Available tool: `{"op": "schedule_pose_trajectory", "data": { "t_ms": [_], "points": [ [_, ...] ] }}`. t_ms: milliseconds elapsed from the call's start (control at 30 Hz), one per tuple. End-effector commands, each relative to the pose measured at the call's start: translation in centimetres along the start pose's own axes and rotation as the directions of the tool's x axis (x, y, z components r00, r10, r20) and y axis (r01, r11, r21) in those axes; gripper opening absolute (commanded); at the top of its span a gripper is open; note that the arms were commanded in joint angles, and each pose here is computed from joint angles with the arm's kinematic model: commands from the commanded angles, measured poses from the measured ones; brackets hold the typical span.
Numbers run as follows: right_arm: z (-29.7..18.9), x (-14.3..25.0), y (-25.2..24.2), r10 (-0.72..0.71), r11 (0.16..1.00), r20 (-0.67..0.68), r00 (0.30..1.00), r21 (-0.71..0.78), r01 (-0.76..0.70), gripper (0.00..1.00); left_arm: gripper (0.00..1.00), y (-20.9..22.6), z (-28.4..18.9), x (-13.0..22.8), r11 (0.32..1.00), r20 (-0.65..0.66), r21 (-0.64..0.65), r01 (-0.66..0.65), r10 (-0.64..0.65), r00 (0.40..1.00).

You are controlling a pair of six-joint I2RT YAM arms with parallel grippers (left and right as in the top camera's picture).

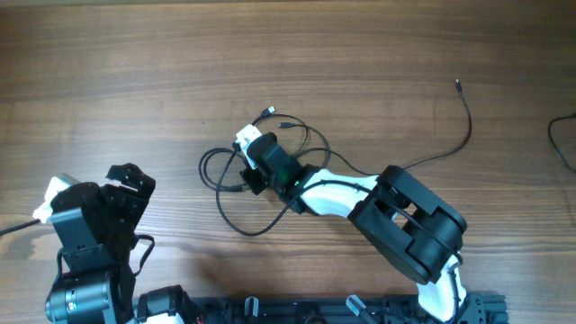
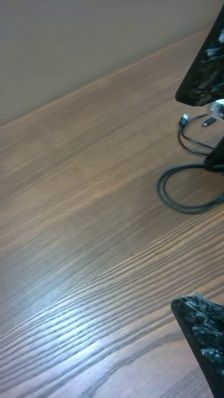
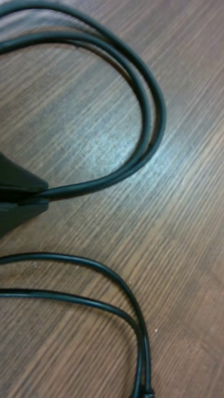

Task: Untangle cables
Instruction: 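Release the bundle with the left gripper and grasp the coiled cable with the right, then lift the coiled cable with the right gripper and carry it up-right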

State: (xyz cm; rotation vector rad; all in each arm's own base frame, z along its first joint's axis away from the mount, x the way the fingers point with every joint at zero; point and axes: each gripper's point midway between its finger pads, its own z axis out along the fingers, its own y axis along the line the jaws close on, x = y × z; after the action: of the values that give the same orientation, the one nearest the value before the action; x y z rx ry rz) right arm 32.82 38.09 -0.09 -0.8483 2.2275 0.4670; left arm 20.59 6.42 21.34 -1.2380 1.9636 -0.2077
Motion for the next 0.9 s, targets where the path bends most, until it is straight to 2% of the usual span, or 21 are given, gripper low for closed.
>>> {"op": "schedule_pose_trajectory", "data": {
  "t_ms": [0, 167, 400, 533, 667, 800, 867],
  "points": [
    [1.3, 2.9, -0.9, -0.001, 0.999, -0.12, 0.993, 0.052, 0.007, 0.04, 1.0, 0.1, -0.1, 0.3, 1.0, -0.019, 0.001, 0.006, -0.006, 1.0],
    [-2.2, -1.1, -1.3, 0.036, 0.997, -0.156, 0.987, 0.071, -0.025, 0.04, 1.0, 0.8, -0.1, 1.0, 1.0, -0.045, -0.03, 0.001, -0.003, 0.999],
    [-16.0, -8.5, -3.4, 0.057, 0.993, -0.03, 0.998, 0.101, -0.054, 0.04, 1.0, 1.0, -0.1, 1.1, 0.999, -0.05, -0.034, 0.001, -0.002, 0.999],
    [-24.0, -11.0, -9.1, 0.148, 0.967, 0.105, 0.983, 0.194, -0.166, 0.04, 1.0, 1.0, -0.1, 1.1, 0.999, -0.05, -0.034, 0.001, -0.002, 0.999],
    [-30.5, -12.0, -18.6, 0.254, 0.872, 0.287, 0.924, 0.344, -0.347, 0.04, 1.0, 1.0, -0.1, 1.1, 0.999, -0.05, -0.034, 0.001, -0.002, 0.999],
    [-34.4, -12.7, -23.9, 0.285, 0.823, 0.415, 0.864, 0.356, -0.443, 0.04, 1.0, 1.0, -0.1, 1.1, 0.999, -0.049, -0.034, 0.001, -0.002, 0.999],
    [-37.5, -14.8, -26.2, 0.247, 0.814, 0.519, 0.819, 0.348, -0.466, 0.04, 1.0, 1.0, -0.1, 1.1, 0.999, -0.05, -0.034, 0.001, -0.002, 0.999]
  ]
}}
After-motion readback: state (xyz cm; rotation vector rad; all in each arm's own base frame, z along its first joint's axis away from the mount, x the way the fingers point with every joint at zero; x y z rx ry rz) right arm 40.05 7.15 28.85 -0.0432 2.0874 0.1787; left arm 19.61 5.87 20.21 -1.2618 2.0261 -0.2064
